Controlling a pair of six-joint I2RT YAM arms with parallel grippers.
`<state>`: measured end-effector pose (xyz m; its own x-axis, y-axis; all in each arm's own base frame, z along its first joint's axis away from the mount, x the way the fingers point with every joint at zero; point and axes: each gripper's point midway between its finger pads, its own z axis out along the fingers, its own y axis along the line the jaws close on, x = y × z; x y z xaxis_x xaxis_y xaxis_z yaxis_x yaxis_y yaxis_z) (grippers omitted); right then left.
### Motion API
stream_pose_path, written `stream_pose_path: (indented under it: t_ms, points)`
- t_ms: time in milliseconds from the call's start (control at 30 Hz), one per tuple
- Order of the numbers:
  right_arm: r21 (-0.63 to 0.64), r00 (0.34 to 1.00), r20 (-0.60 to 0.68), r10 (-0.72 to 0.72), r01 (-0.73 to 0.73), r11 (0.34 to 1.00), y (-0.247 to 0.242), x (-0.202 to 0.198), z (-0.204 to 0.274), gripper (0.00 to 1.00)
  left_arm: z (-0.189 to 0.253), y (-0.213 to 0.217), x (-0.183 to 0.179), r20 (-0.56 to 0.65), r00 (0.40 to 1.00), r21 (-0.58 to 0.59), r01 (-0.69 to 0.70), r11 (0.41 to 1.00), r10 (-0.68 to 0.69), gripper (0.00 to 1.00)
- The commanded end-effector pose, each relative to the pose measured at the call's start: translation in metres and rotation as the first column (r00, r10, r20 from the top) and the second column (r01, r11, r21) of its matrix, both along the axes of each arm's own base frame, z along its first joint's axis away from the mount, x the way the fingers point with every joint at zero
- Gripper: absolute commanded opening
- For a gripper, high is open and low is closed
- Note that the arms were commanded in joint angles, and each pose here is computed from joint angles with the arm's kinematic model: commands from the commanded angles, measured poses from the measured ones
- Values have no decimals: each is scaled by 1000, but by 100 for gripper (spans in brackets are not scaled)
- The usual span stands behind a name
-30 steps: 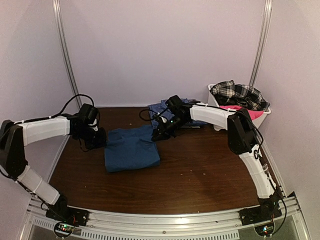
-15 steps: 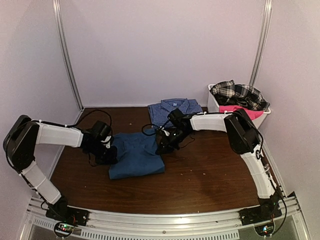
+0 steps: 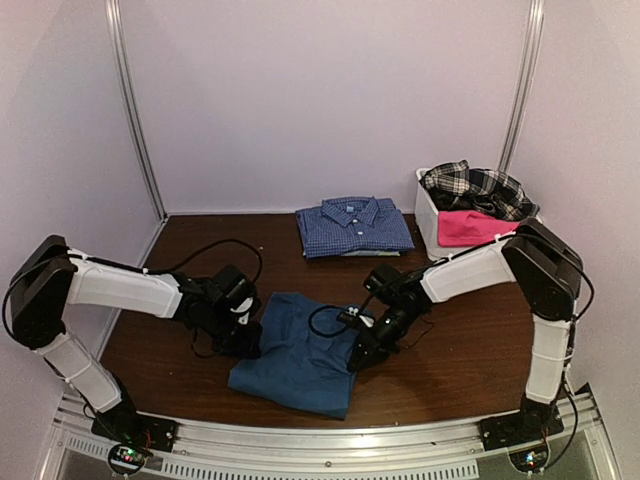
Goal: Fold and stack the mixed laundry pile
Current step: Fold the 2/3-rectangle-folded T-shirt at the center of the board.
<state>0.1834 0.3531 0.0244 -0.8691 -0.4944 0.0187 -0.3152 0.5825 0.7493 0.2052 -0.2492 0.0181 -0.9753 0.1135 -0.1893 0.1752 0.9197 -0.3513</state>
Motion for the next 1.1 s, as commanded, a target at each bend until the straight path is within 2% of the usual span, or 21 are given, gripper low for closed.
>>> stream_pose_path:
  t_ms: [0, 167, 433, 600, 800, 1067]
  points:
    - [-149, 996, 24, -88, 91, 985, -46, -4, -24, 0, -5, -32, -5, -18, 991, 37, 133, 990, -132, 0]
    - [-173, 989, 33, -145, 149, 974, -75, -11, -21, 0, 14, -30, -9, -11, 990, 26, 142, 990, -141, 0]
    - [-127, 982, 81, -168, 177, 976, -77, -9, 22, 0, 63, -36, -11, 43, 979, -34, 202, 979, -200, 0]
    - [-112, 973, 98, -207, 218, 970, -79, 5, 42, 0, 86, -49, 9, 94, 970, -32, 226, 974, -223, 0]
    - [-95, 963, 114, -246, 257, 962, -85, 30, 59, 0, 105, -50, 45, 134, 973, -60, 198, 978, -189, 0]
    - [-73, 949, 150, -278, 291, 954, -87, 79, 72, 0, 106, -54, 91, 156, 972, -88, 190, 978, -175, 0]
